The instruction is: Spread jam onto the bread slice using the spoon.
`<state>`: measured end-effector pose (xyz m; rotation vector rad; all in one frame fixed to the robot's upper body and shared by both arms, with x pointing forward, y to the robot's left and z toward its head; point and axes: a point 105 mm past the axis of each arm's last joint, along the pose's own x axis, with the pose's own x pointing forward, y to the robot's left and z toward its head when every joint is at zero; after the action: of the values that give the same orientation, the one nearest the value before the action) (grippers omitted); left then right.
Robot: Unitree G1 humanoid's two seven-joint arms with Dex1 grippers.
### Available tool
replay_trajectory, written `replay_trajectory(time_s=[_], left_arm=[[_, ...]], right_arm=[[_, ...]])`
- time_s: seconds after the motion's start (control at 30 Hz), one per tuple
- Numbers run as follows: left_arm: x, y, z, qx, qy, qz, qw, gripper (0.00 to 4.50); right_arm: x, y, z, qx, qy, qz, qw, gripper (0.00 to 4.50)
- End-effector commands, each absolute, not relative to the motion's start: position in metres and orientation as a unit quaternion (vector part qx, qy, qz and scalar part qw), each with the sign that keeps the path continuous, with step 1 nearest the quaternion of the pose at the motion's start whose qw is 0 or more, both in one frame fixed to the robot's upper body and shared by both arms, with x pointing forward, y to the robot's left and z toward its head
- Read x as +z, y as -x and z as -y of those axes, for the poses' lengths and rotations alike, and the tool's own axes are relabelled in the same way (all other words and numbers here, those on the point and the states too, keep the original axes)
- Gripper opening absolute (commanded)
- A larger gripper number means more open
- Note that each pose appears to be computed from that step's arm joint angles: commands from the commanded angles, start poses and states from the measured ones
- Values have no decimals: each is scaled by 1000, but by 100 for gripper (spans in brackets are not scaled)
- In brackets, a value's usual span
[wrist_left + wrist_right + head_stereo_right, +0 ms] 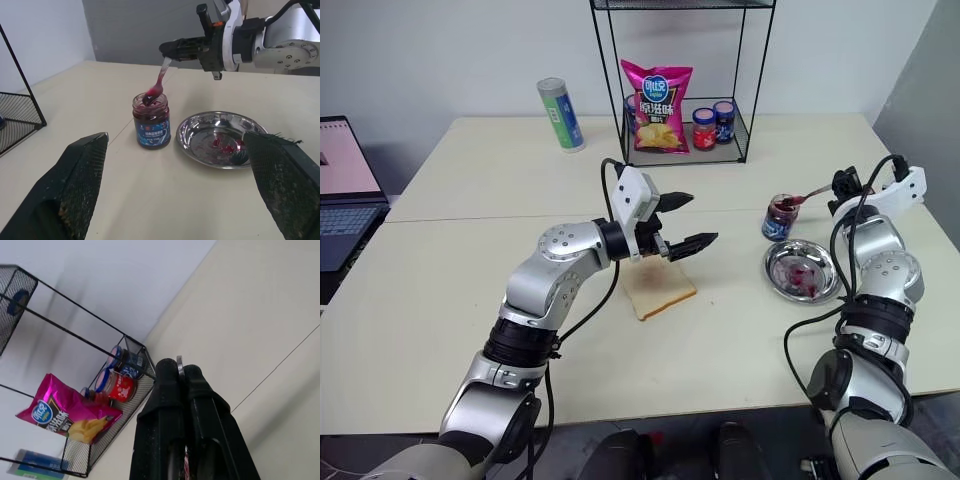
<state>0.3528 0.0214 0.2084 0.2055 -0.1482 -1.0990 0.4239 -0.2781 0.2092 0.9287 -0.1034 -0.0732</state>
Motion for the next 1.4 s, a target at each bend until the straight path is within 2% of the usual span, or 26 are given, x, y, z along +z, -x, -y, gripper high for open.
replay_trajectory(time_s=[0.03, 0.33, 0.5, 0.7, 0.83, 1.03, 1.2, 1.33, 1.4], left_arm=[[227, -348, -16, -530, -107, 106, 834, 450], [243, -346, -13, -545, -80, 132, 824, 450], [254, -344, -13, -553, -56, 146, 819, 450], [255, -343, -39, -534, -62, 139, 832, 450], [240, -331, -73, -516, -75, 101, 847, 450], [193, -297, -136, -451, -103, -1, 886, 450], [166, -268, -150, -429, -100, -54, 896, 450], [157, -260, -156, -412, -96, -68, 903, 450], [151, -256, -161, -396, -95, -77, 910, 450]], right_arm=[[242, -419, 283, -21, -467, 105, 878, 3], [250, -414, 283, -13, -502, 120, 856, 3], [265, -408, 276, 6, -527, 138, 838, 3], [292, -393, 208, 130, -491, 127, 852, 3], [298, -381, 157, 212, -423, 106, 874, 3], [282, -366, 89, 308, -365, 54, 877, 3], [260, -364, 64, 344, -354, 14, 870, 3], [247, -365, 53, 356, -332, -2, 874, 3], [230, -365, 40, 372, -297, -19, 879, 3]])
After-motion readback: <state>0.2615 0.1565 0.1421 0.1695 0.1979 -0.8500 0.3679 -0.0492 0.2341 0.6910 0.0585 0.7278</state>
